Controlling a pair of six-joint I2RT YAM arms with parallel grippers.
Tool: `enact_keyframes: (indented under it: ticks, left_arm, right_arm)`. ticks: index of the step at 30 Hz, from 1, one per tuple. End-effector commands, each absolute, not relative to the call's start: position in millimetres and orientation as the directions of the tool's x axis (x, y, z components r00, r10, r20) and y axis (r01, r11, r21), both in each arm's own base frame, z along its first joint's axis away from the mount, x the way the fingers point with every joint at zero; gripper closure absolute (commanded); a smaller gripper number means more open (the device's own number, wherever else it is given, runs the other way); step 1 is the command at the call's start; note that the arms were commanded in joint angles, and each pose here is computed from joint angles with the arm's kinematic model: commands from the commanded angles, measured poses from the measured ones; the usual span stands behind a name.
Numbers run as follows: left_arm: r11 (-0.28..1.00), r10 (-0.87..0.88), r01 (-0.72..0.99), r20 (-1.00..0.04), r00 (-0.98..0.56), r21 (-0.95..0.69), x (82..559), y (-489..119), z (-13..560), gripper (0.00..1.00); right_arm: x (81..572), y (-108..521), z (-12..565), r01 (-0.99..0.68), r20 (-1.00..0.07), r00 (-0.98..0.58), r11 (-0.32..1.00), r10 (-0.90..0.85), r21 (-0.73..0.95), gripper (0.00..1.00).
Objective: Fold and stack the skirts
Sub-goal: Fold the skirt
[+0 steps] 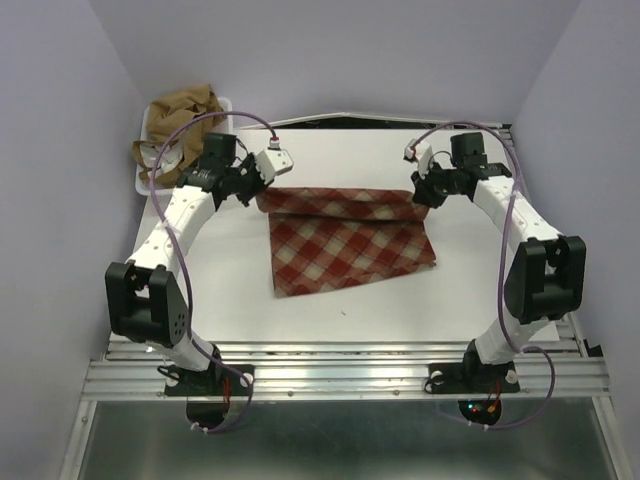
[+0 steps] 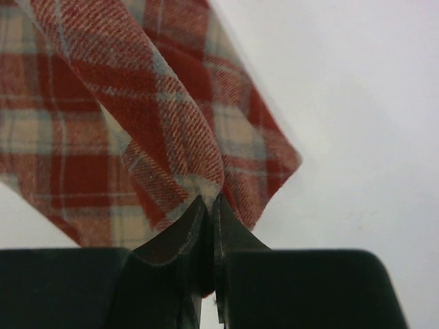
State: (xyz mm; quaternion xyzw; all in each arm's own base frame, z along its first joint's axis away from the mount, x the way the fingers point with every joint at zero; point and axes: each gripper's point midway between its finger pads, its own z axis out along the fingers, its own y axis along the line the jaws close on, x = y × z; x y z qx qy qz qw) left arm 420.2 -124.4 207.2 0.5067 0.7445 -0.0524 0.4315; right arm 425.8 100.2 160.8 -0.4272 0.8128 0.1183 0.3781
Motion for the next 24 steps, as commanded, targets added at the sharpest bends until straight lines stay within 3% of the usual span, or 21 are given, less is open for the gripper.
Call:
enact_keyframes:
  ticks: [1,8,14,19,20,21,24]
  left_arm:
    - [0.451,0.712,0.823,-0.695,-0.1,0.344,376.2,-124.9,196.9,1.0]
    - [0.387,0.764,0.888,-0.626,-0.157,0.249,310.5,-148.5,107.7,1.0]
    - [0.445,0.749,0.875,-0.615,-0.246,0.192,312.7,-153.2,86.2,1.0]
    - [0.454,0.726,0.878,-0.634,-0.264,0.154,316.3,-161.3,91.6,1.0]
    - [0.451,0.728,0.879,-0.634,-0.262,0.154,316.3,-161.5,92.9,1.0]
    - [0.442,0.732,0.884,-0.631,-0.257,0.151,314.7,-161.7,94.1,1.0]
    - [0.416,0.732,0.899,-0.637,-0.24,0.14,306.1,-162.5,98.9,1.0]
  right_arm:
    - [403.4,96.1,152.8,-0.816,-0.696,-0.271,0.542,-0.665,-0.2,0.99]
    - [387.4,97.9,117.2,-0.833,-0.661,-0.294,0.524,-0.69,-0.178,0.99]
    - [397.9,101.7,111.0,-0.821,-0.671,-0.331,0.553,-0.663,-0.141,0.99]
    - [401.7,102.8,126.7,-0.852,-0.659,-0.279,0.496,-0.699,-0.165,0.8]
    - [399.8,102.5,129.0,-0.862,-0.652,-0.265,0.477,-0.71,-0.17,0.57]
    - [398.8,101.9,136.9,-0.867,-0.649,-0.245,0.462,-0.72,-0.185,0.5]
    - [381.7,96.5,139.7,-0.902,-0.603,-0.203,0.386,-0.771,-0.191,0.5]
